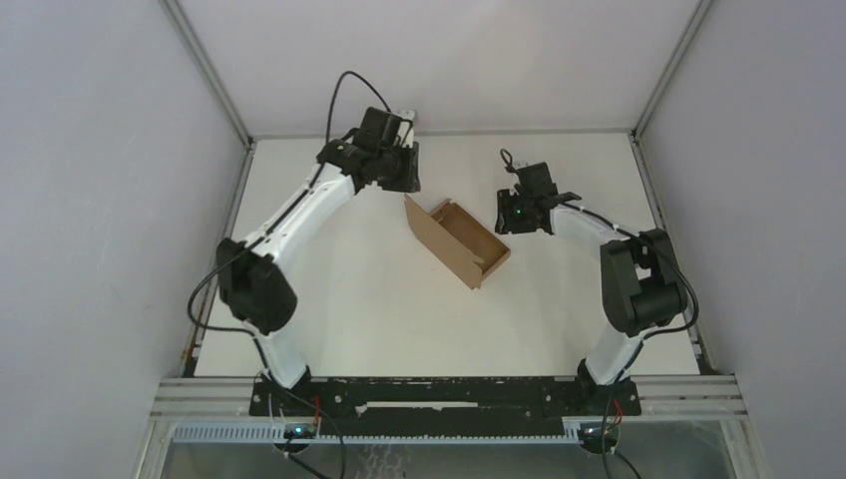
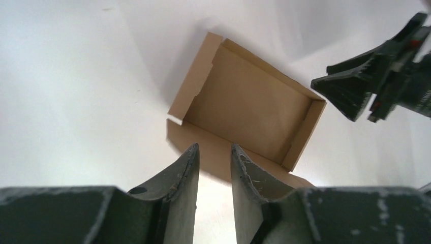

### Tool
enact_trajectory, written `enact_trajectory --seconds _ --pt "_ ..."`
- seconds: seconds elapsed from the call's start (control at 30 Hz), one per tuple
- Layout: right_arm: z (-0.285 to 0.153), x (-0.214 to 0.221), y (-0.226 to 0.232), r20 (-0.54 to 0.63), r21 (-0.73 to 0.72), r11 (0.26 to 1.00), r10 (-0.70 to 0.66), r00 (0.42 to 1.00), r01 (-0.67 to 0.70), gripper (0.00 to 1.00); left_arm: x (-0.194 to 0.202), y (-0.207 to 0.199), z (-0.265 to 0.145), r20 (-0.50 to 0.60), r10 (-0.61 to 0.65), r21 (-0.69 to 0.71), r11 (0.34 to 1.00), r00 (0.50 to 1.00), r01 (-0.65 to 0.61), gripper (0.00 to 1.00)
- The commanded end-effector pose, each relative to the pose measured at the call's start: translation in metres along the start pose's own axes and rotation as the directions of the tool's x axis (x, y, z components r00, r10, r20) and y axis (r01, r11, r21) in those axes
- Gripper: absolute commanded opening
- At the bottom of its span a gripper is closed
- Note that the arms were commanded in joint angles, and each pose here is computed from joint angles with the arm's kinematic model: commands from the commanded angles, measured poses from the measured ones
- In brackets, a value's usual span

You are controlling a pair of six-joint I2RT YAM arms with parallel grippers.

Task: Fold the paper box
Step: Fold the paper box at the center of the board.

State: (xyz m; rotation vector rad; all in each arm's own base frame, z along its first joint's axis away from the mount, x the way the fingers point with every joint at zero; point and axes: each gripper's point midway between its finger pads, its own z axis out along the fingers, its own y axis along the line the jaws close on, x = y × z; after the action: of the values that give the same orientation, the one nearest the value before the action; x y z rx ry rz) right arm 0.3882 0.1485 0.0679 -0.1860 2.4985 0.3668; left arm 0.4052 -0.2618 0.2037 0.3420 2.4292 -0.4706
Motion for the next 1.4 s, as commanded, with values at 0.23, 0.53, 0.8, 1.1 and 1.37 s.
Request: enact_trajectory --seconds 0.23,0.53,0.8,1.1,1.37 --pt "0.013 0.023 0.007 -0.079 0.032 0.999 0.004 0.997 -0.002 0.50 0.005 0.023 -0.087 0.243 -0.116 -0.097 0.985 0.963 0.143 0.35" --pt "-0.008 0.072 0.026 -0.114 0.041 0.999 -0.015 0.993 0.020 0.49 0.035 0.028 -0.098 0.239 -0.136 -0.087 0.983 0.961 0.161 0.35" --pt "-0.042 0.117 0.080 -0.101 -0.069 0.997 -0.049 0.994 0.043 0.49 0.053 0.033 -0.104 0.233 -0.139 -0.091 0.982 0.962 0.164 0.35" --pt "-0.077 0.115 0.121 -0.038 -0.258 0.966 -0.038 0.999 0.027 0.56 0.061 0.036 -0.104 0.227 -0.134 -0.099 0.982 0.965 0.160 0.35" --pt "-0.099 -0.020 0.044 0.295 -0.299 0.953 0.149 0.944 -0.057 0.51 0.075 0.046 -0.107 0.224 -0.140 -0.136 0.976 0.965 0.173 0.35"
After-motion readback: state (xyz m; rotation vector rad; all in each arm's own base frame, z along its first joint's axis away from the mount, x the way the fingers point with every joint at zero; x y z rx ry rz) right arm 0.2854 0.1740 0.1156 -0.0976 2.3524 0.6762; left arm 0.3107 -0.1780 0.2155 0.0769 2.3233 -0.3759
